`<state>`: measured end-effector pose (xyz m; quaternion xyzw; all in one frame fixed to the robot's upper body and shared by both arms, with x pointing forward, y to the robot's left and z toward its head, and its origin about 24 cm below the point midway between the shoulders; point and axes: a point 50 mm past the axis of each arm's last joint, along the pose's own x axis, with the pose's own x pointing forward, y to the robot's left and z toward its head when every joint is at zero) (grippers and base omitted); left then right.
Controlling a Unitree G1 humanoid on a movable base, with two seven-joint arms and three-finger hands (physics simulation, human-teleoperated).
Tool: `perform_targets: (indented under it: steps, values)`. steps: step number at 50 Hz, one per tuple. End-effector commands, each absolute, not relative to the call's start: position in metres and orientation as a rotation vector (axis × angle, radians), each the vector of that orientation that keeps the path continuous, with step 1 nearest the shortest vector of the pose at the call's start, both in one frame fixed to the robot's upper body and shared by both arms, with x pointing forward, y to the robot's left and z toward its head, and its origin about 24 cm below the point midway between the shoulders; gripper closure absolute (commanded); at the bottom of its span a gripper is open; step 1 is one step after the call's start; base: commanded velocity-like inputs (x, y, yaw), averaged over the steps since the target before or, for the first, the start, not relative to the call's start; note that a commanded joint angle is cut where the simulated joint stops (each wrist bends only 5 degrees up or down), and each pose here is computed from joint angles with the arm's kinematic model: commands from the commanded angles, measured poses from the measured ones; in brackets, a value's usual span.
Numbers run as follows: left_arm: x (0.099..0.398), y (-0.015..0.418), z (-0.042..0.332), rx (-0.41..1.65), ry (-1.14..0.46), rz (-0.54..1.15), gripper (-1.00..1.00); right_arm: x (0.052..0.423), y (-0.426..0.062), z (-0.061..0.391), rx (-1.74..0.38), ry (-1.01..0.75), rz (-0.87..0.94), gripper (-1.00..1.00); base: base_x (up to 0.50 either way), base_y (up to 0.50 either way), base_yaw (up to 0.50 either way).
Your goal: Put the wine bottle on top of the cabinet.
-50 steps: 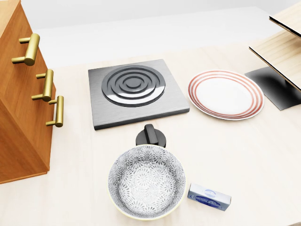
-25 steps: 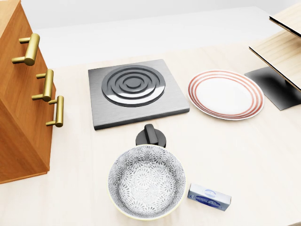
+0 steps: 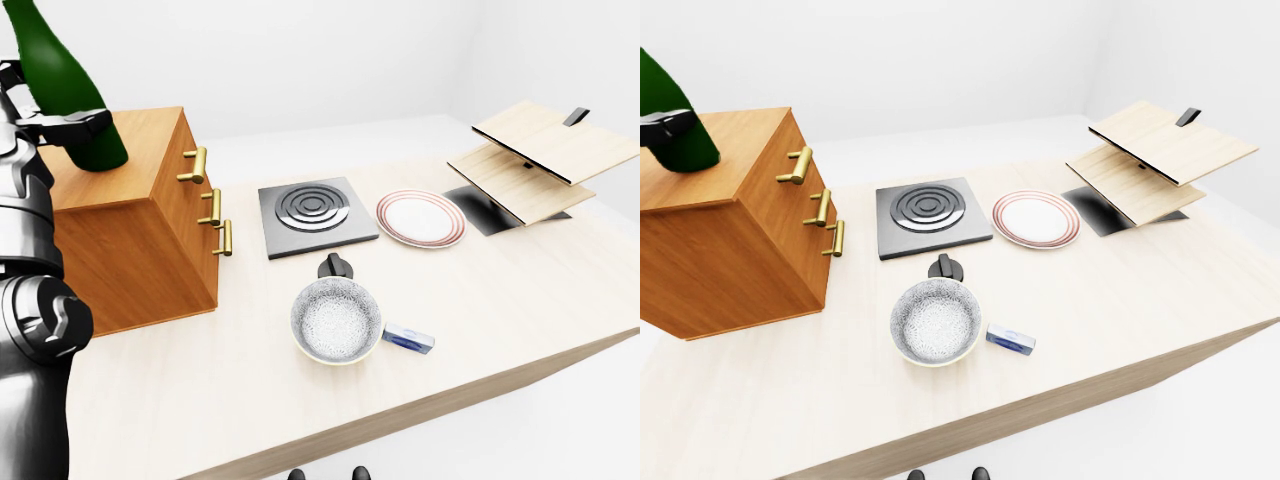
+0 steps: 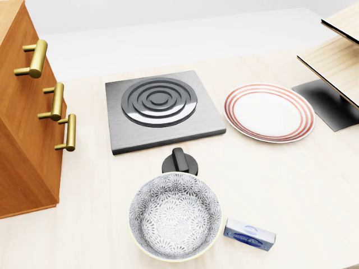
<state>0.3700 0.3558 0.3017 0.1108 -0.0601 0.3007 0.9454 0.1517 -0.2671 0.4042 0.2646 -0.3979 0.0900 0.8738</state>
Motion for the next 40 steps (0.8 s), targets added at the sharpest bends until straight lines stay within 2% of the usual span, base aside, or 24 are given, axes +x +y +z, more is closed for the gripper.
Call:
perform_targets:
  steps: [1,4,5,6,7,9,12,13,15,16,28,40]
  values:
    - [0.371,0.356,0.296,0.214,-0.106,0.616,0.00,0.151,-0.267,0.405,0.550,-0.831,0.190,-1.00,0.00,0.00,0.00]
    - [0.371,0.356,0.294,0.213,-0.102,0.616,-0.12,0.151,-0.266,0.405,0.549,-0.831,0.192,-1.00,0.00,0.00,0.00]
    - [0.371,0.356,0.294,0.220,-0.100,0.620,0.04,0.151,-0.266,0.406,0.550,-0.830,0.192,-1.00,0.00,0.00,0.00]
    - [0.370,0.356,0.301,0.224,-0.117,0.620,0.06,0.151,-0.266,0.406,0.548,-0.830,0.191,-1.00,0.00,0.00,0.00]
    - [0.370,0.356,0.302,0.222,-0.121,0.619,0.03,0.151,-0.266,0.406,0.548,-0.830,0.191,-1.00,0.00,0.00,0.00]
    - [0.370,0.356,0.305,0.225,-0.128,0.619,-0.17,0.152,-0.266,0.406,0.545,-0.829,0.192,-1.00,0.00,0.00,0.00]
    - [0.370,0.357,0.297,0.218,-0.110,0.621,-0.21,0.152,-0.265,0.407,0.543,-0.828,0.192,-1.00,0.00,0.00,0.00]
    - [0.369,0.356,0.307,0.228,-0.130,0.615,-0.35,0.152,-0.265,0.406,0.542,-0.825,0.193,-1.00,0.00,0.00,0.00]
    - [0.368,0.358,0.304,0.222,-0.124,0.620,-0.84,0.152,-0.265,0.406,0.543,-0.825,0.194,-1.00,0.00,0.00,0.00]
    - [0.368,0.358,0.304,0.226,-0.123,0.620,-1.00,0.152,-0.265,0.406,0.543,-0.828,0.192,-1.00,0.00,0.00,0.00]
    - [0.369,0.359,0.297,0.223,-0.108,0.619,-1.00,0.154,-0.264,0.406,0.541,-0.820,0.196,-1.00,0.00,0.00,0.00]
    - [0.361,0.367,0.315,0.217,-0.159,0.644,-1.00,0.154,-0.264,0.407,0.539,-0.823,0.193,-1.00,0.00,0.00,0.00]
